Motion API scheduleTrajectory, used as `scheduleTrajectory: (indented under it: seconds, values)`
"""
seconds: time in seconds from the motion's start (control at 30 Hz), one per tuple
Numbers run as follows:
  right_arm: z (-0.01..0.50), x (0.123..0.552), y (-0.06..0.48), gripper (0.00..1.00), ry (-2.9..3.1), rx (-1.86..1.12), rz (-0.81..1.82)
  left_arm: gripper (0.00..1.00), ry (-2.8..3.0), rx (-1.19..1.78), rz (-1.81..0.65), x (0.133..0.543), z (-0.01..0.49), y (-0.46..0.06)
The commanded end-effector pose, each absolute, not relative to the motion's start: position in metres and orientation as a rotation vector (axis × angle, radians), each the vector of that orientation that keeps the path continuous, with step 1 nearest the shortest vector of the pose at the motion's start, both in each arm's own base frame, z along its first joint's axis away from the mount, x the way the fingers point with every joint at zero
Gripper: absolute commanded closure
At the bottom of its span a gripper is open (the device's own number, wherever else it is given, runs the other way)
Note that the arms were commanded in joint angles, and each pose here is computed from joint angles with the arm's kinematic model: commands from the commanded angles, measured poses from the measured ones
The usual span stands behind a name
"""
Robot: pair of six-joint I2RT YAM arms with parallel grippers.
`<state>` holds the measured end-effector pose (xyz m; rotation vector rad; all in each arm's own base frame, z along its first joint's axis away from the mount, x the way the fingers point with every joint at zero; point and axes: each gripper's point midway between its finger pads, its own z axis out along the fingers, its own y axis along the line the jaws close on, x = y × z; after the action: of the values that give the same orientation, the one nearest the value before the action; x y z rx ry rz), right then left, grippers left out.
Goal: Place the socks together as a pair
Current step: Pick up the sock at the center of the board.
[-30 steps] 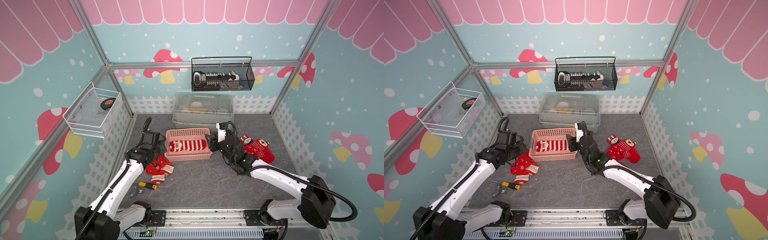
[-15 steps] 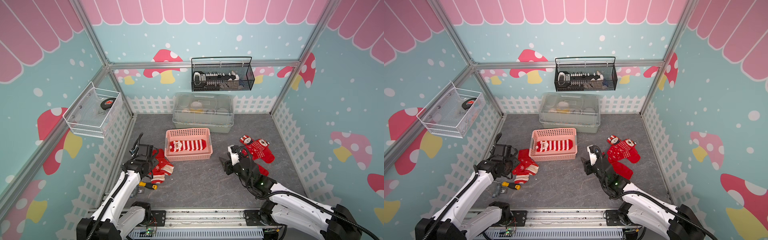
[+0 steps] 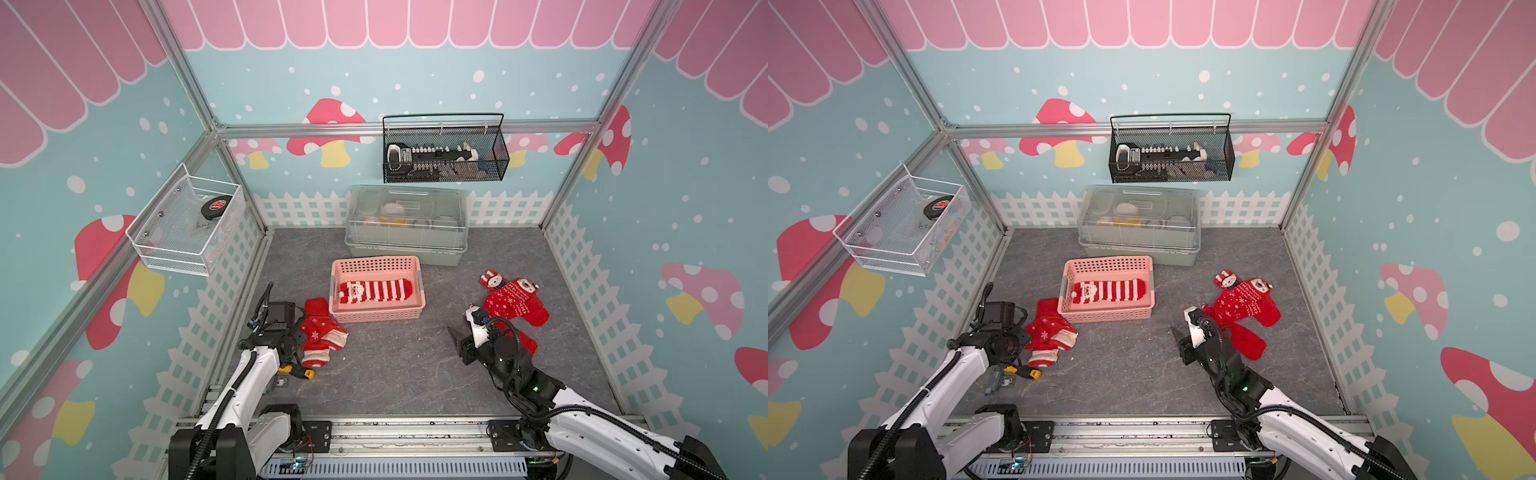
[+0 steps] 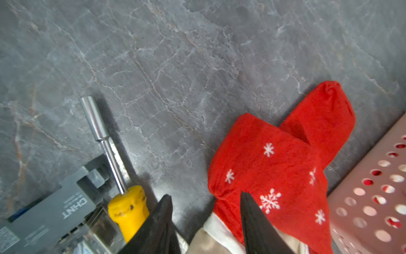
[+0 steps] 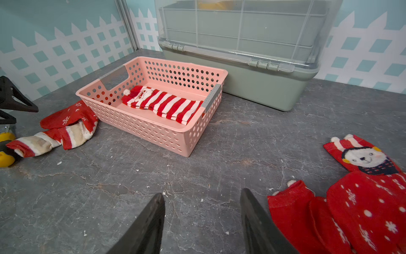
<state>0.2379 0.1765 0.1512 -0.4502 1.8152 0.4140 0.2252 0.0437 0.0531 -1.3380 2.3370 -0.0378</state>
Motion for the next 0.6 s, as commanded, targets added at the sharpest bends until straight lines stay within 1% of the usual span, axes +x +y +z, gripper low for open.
scheduleTrajectory:
  seconds: [0.0, 0.1, 0.23, 0.57]
  values:
    - [0.156, 0.240, 0.177, 0.46, 1.776, -0.465, 0.399, 0.50, 2.298, -1.348, -0.113, 0.235, 0.050, 0.040]
    - [0.154, 0.240, 0.181, 0.46, 1.788, -0.480, 0.412, 0.50, 2.313, -1.331, -0.104, 0.236, 0.045, 0.041]
    - [0.153, 0.240, 0.184, 0.46, 1.795, -0.491, 0.418, 0.54, 2.330, -1.301, -0.132, 0.239, 0.040, 0.041]
    - [0.153, 0.239, 0.185, 0.46, 1.788, -0.500, 0.427, 0.56, 2.332, -1.286, -0.159, 0.246, 0.032, 0.044]
